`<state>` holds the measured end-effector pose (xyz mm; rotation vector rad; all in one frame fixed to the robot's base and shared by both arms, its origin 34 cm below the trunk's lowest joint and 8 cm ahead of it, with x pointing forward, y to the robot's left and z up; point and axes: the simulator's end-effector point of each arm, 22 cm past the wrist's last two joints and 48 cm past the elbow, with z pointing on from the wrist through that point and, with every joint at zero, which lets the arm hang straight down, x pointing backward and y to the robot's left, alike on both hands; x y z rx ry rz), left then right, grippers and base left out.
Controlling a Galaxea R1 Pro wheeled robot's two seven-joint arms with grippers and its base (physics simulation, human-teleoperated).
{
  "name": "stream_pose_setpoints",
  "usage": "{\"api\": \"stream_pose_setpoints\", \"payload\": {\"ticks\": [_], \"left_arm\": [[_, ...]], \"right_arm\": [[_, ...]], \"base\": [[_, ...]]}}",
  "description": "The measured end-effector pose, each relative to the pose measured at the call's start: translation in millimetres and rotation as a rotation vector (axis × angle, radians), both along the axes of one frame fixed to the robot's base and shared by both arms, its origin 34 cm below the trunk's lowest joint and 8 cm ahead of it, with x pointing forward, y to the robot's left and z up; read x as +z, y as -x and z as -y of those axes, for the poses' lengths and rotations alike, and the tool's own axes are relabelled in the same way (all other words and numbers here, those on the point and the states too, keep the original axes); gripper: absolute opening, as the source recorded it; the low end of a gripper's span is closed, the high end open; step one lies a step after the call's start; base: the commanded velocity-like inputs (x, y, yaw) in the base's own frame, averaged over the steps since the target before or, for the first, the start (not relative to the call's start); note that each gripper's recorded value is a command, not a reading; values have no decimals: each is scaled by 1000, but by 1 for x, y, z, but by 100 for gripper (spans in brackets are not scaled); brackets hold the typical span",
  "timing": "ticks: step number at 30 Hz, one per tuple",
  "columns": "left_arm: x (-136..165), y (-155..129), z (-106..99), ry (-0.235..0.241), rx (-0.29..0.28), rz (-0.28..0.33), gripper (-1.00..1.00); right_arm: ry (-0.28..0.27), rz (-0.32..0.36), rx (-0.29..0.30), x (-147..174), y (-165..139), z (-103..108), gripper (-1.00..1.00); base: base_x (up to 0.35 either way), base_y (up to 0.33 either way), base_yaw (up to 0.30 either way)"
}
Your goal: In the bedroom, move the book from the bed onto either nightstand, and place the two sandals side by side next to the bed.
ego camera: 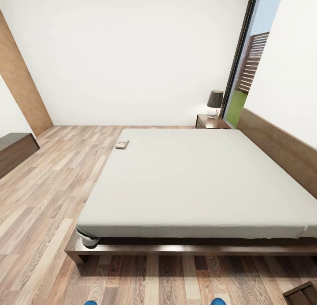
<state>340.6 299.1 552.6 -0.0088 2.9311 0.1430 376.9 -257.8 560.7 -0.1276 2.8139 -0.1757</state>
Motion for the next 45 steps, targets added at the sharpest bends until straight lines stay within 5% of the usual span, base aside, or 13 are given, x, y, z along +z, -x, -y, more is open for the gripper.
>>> {"api": "stream_pose_setpoints", "payload": {"ticks": [11, 29, 45], "left_arm": [[-12, -3, -2, -1, 1, 5, -100], [-34, -20, 16, 95, -14, 8, -100], [-57, -23, 17, 102, -12, 4, -100]], "right_arm": [[-1, -1, -1, -12, -2, -1, -100], [-3, 2, 3, -35, -6, -2, -100], [-11, 8, 6, -58, -9, -7, -100]], "base": [[0, 0, 0], [0, 0, 0], [0, 0, 0]]}}
